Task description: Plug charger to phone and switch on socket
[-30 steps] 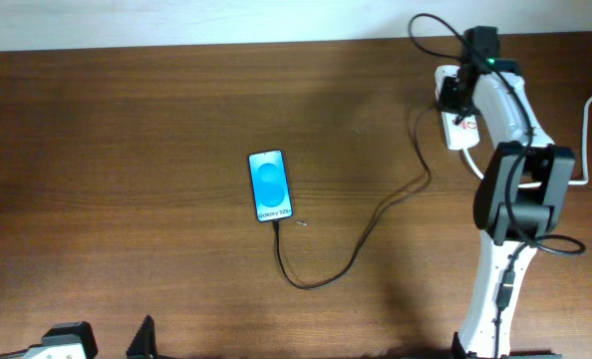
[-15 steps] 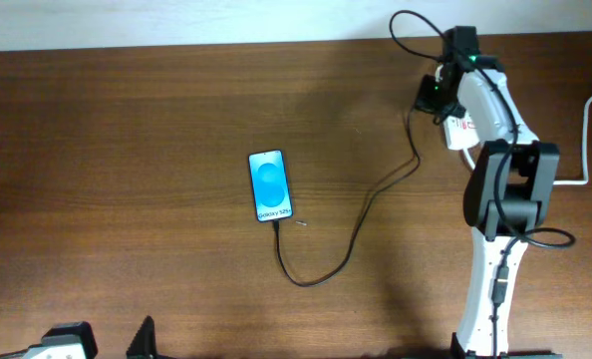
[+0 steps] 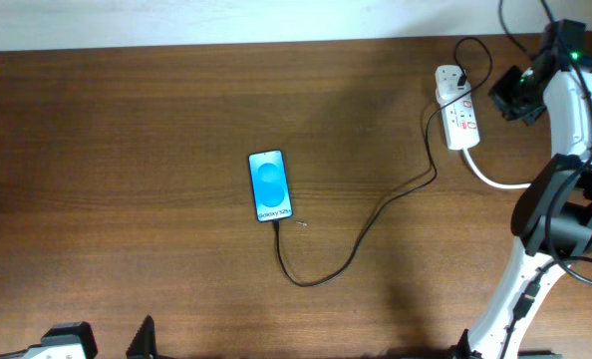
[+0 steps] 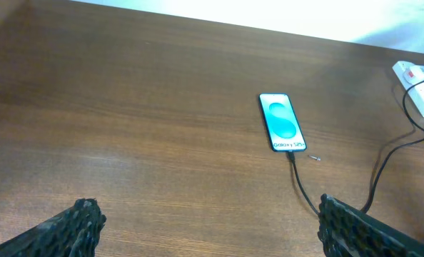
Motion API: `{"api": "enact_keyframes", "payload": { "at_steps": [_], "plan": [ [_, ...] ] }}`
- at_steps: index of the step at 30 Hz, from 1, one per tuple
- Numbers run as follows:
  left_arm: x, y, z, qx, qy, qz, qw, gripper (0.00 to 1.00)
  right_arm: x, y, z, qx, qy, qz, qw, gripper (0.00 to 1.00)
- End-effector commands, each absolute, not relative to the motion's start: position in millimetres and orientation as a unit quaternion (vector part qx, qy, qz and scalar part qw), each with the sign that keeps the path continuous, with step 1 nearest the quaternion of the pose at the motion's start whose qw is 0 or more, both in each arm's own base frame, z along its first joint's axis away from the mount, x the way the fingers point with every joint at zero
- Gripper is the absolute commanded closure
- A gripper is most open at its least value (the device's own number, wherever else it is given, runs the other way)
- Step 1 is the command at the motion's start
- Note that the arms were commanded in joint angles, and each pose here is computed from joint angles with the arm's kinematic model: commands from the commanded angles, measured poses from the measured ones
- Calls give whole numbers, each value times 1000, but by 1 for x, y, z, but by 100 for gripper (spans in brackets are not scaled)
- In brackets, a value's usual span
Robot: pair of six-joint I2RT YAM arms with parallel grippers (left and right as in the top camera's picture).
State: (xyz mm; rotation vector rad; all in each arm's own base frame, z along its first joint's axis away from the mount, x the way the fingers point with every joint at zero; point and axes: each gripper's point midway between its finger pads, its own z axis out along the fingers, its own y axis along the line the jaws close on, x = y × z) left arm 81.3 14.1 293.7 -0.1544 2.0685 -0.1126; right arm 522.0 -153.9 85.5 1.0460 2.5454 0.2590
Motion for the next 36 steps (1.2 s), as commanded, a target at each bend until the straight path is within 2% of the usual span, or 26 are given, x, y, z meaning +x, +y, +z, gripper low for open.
{"api": "enact_keyframes", "payload": {
  "at_steps": [1,15,24,36],
  "plan": [
    [81,15,293,-68,856,-48,509,0,537,-125,86,385,890,156,187,96],
    [81,15,293,-68,856,-48,509,1,542,-121,49,496,842,143,155,96],
    [82,15,293,-68,856,-48,509,1,550,-122,23,506,836,150,150,96],
    [81,15,293,-68,856,-48,510,1,567,-121,31,482,840,171,183,96]
  ]
}}
